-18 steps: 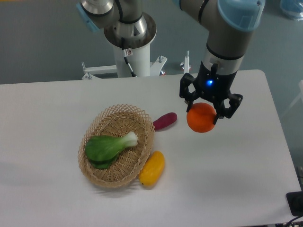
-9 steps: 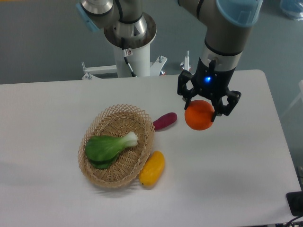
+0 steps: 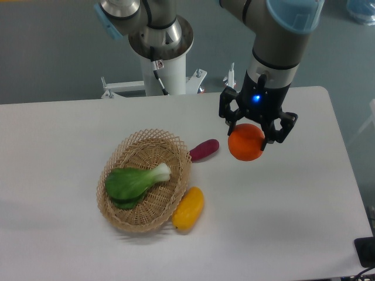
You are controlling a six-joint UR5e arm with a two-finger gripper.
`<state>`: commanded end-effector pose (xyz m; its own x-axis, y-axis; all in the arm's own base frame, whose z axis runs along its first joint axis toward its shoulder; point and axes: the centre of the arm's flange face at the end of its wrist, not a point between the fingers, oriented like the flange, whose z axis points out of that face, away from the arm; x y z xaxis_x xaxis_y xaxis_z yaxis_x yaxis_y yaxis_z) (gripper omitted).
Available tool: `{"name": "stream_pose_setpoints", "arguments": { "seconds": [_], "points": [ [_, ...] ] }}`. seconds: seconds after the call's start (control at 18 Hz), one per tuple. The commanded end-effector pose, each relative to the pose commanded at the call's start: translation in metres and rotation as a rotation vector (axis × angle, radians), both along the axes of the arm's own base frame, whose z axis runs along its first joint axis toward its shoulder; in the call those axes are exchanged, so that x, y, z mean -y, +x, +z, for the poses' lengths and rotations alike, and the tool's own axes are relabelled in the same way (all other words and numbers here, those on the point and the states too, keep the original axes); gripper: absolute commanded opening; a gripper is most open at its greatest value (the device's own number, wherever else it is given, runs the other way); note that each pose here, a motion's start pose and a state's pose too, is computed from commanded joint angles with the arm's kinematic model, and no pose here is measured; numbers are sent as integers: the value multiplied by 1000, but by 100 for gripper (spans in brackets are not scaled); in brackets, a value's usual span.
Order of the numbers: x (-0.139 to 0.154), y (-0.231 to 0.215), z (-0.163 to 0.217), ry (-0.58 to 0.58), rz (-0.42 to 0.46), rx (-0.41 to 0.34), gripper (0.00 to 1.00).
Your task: Pick up the orange from the table
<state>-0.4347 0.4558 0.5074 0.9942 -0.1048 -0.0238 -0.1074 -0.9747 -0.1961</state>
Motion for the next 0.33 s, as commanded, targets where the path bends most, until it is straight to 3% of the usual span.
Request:
{"name": "stream_pose_setpoints", "arguments": {
  "seconds": [0.33],
  "points": [
    [0,0,-1,-3,-1,-1,67]
  ]
}}
